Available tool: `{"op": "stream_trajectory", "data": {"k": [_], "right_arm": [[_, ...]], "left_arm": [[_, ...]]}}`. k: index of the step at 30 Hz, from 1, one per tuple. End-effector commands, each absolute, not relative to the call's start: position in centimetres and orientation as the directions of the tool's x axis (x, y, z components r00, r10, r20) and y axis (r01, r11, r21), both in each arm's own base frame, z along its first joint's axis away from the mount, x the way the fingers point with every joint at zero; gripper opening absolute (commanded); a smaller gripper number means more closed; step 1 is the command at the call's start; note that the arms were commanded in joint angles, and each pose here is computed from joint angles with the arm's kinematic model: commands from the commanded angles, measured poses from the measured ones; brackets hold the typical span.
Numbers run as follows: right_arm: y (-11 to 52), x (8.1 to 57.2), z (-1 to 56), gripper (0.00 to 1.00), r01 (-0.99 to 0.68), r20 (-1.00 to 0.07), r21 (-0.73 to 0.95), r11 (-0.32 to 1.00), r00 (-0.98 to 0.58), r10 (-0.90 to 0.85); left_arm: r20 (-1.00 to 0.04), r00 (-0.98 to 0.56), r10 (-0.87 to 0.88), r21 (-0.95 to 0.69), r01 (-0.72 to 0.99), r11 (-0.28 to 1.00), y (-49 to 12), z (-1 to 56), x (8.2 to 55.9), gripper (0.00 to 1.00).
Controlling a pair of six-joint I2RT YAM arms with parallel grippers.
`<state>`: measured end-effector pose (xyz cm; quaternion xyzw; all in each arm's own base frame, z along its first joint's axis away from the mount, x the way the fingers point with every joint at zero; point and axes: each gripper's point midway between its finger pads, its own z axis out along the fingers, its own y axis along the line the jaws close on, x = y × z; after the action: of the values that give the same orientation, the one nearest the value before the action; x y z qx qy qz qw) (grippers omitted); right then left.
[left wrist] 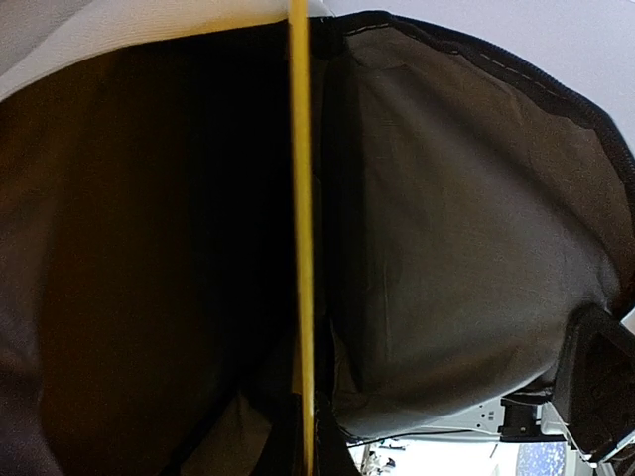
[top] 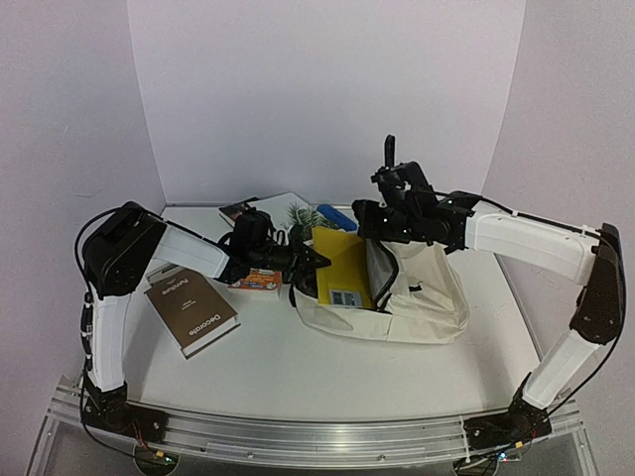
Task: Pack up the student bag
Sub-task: Place the files in the student bag.
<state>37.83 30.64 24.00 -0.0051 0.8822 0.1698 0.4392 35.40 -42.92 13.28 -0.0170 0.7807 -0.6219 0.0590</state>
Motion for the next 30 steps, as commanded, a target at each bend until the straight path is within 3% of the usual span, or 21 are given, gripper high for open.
{"op": "stream_trajectory", "data": {"k": [1, 24, 30], "right_arm": [[32.0, 37.8, 29.2, 0.00, -0.232, -0.807, 0.414, 0.880, -0.540, 0.238], [33.6, 38.4, 28.4, 0.00, -0.249, -0.800, 0.423, 0.871, -0.554, 0.230], [32.2, 38.7, 27.9, 0.00, -0.187, -0.811, 0.401, 0.897, -0.528, 0.253]], "left_arm": [[-0.150, -0.985, -0.085, -0.972, 0.131, 0.197, -44.9, 14.8, 36.3, 0.00], [-0.135, -0.991, -0.002, -0.942, 0.128, 0.310, -50.8, 10.7, 35.2, 0.00], [-0.128, -0.992, 0.001, -0.930, 0.121, 0.346, -50.7, 9.9, 35.2, 0.09]]}}
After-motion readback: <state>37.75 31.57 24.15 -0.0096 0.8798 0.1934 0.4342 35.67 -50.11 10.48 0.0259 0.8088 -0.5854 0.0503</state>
